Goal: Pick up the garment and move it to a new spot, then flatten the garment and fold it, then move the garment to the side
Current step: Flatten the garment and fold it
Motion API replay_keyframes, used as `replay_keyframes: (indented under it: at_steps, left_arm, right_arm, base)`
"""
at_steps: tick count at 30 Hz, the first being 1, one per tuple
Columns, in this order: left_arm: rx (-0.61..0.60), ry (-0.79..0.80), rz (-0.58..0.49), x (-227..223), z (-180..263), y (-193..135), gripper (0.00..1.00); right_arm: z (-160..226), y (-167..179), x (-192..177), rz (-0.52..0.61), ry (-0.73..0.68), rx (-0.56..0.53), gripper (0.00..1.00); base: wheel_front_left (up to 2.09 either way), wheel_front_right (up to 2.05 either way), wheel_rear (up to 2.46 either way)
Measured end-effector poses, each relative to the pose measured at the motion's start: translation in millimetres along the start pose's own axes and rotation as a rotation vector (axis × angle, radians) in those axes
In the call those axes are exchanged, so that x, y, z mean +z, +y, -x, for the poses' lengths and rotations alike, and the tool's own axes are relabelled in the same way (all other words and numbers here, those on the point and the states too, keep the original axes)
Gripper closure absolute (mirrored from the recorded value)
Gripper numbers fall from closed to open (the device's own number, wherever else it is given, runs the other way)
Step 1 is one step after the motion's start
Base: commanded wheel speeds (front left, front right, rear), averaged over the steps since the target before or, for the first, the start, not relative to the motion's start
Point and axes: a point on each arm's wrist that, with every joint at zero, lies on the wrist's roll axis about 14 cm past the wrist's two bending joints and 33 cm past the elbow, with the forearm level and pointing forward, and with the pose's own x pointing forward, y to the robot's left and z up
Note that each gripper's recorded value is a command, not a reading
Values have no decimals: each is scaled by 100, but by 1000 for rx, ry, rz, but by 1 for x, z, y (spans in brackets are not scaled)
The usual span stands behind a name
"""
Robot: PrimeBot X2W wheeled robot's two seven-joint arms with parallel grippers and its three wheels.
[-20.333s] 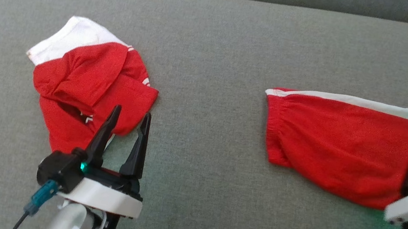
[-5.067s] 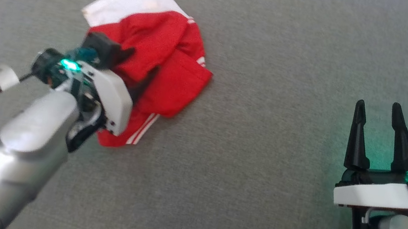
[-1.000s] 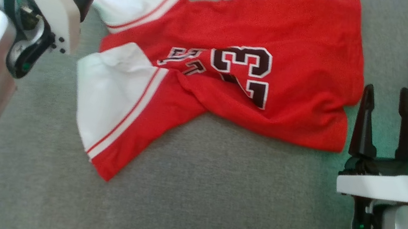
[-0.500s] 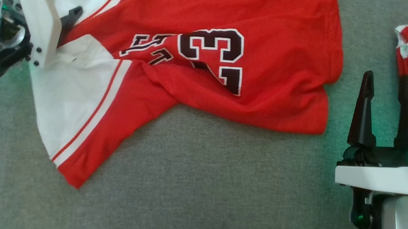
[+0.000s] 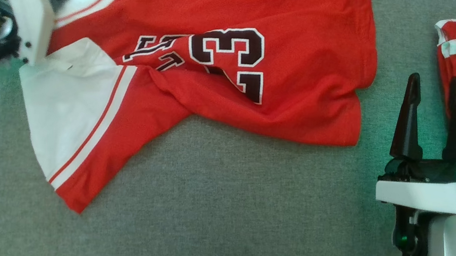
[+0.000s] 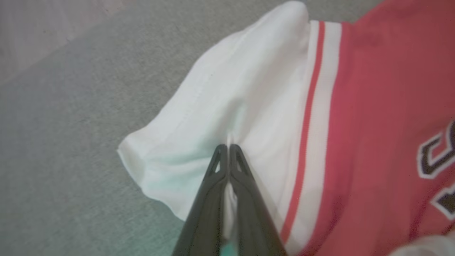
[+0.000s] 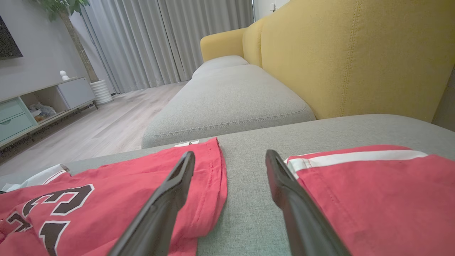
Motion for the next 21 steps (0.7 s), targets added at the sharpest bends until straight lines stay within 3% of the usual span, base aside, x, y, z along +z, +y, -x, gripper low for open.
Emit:
replay_keyframes:
  at_steps: [10, 17, 18, 19, 21]
  left_arm:
    - [257, -366, -118, 82, 17, 56, 100]
    - [327, -563, -174, 137, 30, 66, 100]
    - [328, -565, -170, 137, 29, 66, 18]
    - [327, -554, -170, 134, 26, 65, 0]
    - [333, -554, -173, 131, 27, 66, 0]
  right_arm:
    - [5, -4, 1, 2, 3, -11, 0]
    - [7, -11, -1, -1, 11, -31, 0]
    - [7, -11, -2, -1, 11, -31, 0]
    - [6, -11, -2, -2, 11, -31, 0]
    - [5, -10, -1, -4, 7, -30, 0]
  base:
    - [0, 0, 0]
    - [0, 0, 0]
    - [0, 0, 0]
    - [0, 0, 0]
    - [0, 0, 0]
